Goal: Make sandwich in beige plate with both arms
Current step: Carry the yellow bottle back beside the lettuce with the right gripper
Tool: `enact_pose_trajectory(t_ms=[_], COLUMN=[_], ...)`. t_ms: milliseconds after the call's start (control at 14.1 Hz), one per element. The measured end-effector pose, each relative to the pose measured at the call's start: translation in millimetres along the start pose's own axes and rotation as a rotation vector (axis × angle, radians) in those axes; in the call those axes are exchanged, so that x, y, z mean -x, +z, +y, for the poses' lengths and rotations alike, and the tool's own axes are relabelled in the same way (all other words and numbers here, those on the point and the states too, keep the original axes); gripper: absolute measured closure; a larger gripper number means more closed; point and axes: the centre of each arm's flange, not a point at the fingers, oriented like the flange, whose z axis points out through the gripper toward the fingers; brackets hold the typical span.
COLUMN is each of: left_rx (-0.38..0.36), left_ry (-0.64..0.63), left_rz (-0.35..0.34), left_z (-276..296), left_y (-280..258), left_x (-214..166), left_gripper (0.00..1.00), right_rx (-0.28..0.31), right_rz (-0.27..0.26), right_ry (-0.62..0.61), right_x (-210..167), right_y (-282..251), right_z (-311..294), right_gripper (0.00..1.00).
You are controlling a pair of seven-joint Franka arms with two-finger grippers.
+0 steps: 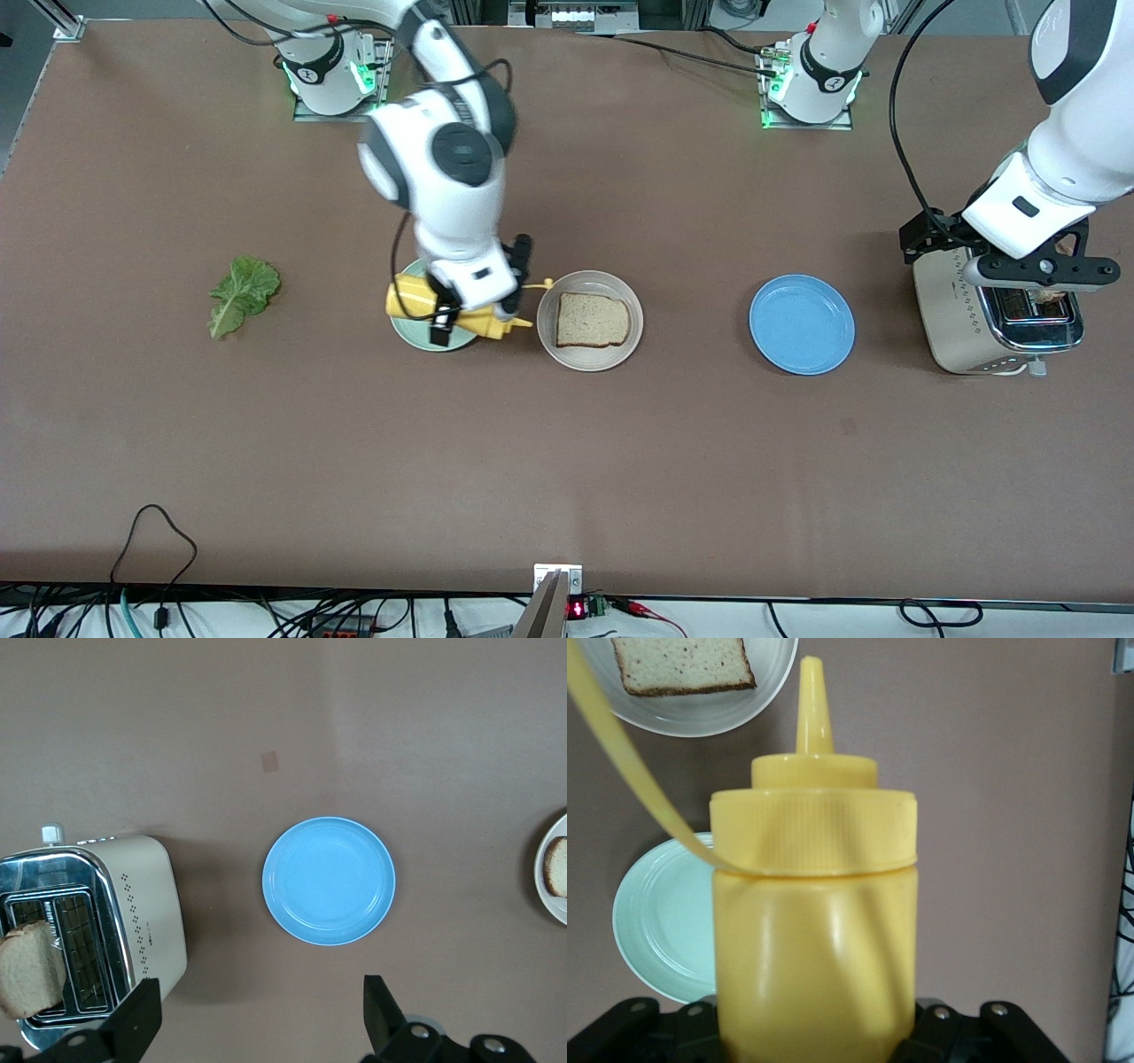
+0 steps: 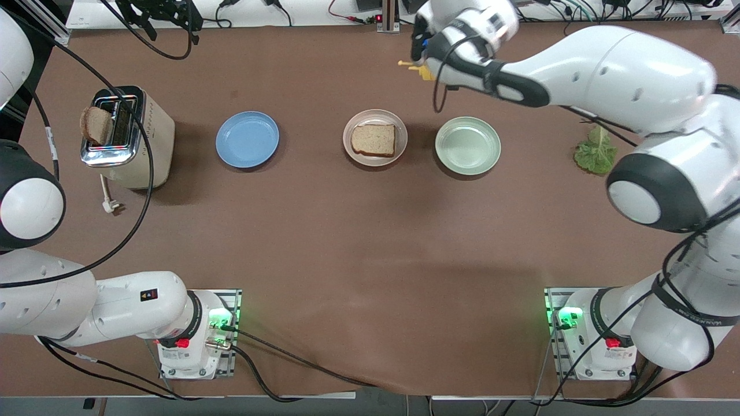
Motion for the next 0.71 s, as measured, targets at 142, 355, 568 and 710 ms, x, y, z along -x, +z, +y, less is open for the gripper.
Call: enact_pose_trajectory(t_ms=[142,355,568,710], left_rx=[0.009,0.007,0.007,0.007], left_ry=[0.001,-0.013,-0.019,-0.021], left_rz=[0.001,-0.001,-0.003,-0.004], left_z=[3.0,-3.4,-6.2,-7.1], left_y=[-1.3,-0.3,0.3,0.5], left_x=[0.6,0.2,0.1,0.2], left_gripper=[0.0,0.0,0.0,0.0], right_rx=[-0.018,-0.058,-0.124,-0.156], right_rz=[0.113,0.229,0.354,0.463], right_ry=[0.025,0.031,0.029,0.031], right_x=[38.9,83.7,125.1,162.0], right_y=[8.4,32.3,51.5,66.2], right_z=[2.0,-8.7,-4.3,7.4], right_gripper=[0.6,0.6,0.6,0.6])
